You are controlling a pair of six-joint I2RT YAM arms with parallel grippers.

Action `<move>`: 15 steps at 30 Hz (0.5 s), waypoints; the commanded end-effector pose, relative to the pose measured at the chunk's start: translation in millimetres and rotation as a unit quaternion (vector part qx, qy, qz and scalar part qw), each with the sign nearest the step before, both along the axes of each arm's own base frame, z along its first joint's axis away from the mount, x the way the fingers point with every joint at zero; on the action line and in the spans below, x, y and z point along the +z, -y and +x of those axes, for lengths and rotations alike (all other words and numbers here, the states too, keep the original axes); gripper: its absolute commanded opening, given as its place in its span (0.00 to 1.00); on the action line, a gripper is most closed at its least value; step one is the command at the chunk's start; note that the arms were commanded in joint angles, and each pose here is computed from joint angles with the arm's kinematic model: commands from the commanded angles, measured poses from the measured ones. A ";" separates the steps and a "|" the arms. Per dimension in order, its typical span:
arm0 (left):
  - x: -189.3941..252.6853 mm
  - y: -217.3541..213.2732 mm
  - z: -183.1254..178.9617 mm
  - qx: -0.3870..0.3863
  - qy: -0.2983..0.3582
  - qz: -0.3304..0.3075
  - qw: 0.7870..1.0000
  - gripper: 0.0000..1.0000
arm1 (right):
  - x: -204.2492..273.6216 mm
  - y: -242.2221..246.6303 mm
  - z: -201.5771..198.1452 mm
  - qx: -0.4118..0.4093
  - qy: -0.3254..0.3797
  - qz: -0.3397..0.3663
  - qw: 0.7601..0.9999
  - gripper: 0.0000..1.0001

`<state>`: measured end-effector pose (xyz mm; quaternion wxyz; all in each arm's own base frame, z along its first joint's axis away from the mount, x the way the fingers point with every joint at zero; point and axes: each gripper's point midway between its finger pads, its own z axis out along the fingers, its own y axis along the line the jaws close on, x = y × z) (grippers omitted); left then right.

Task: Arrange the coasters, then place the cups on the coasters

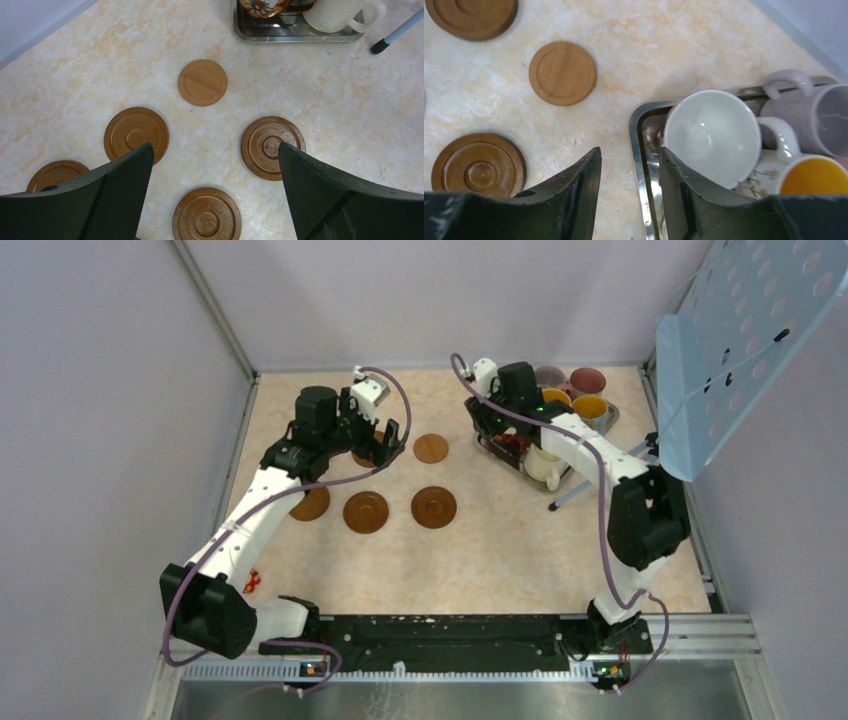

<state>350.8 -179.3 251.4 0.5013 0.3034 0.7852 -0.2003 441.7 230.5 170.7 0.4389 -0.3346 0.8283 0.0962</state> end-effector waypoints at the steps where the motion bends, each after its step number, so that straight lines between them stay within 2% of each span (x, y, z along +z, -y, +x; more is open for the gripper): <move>1: 20.9 -0.4 -1.1 0.000 0.028 -0.020 0.999 0.99 | 13.5 16.6 -4.4 -0.066 -0.005 0.002 0.998 0.45; 5: 23.6 -3.3 -1.6 0.005 0.031 -0.020 0.999 0.99 | -2.7 37.7 -9.0 -0.099 -0.020 -0.034 0.994 0.45; 15: 22.7 -12.7 -3.5 0.015 0.030 -0.018 0.999 0.99 | -31.5 67.6 -0.9 -0.146 -0.058 -0.050 0.986 0.45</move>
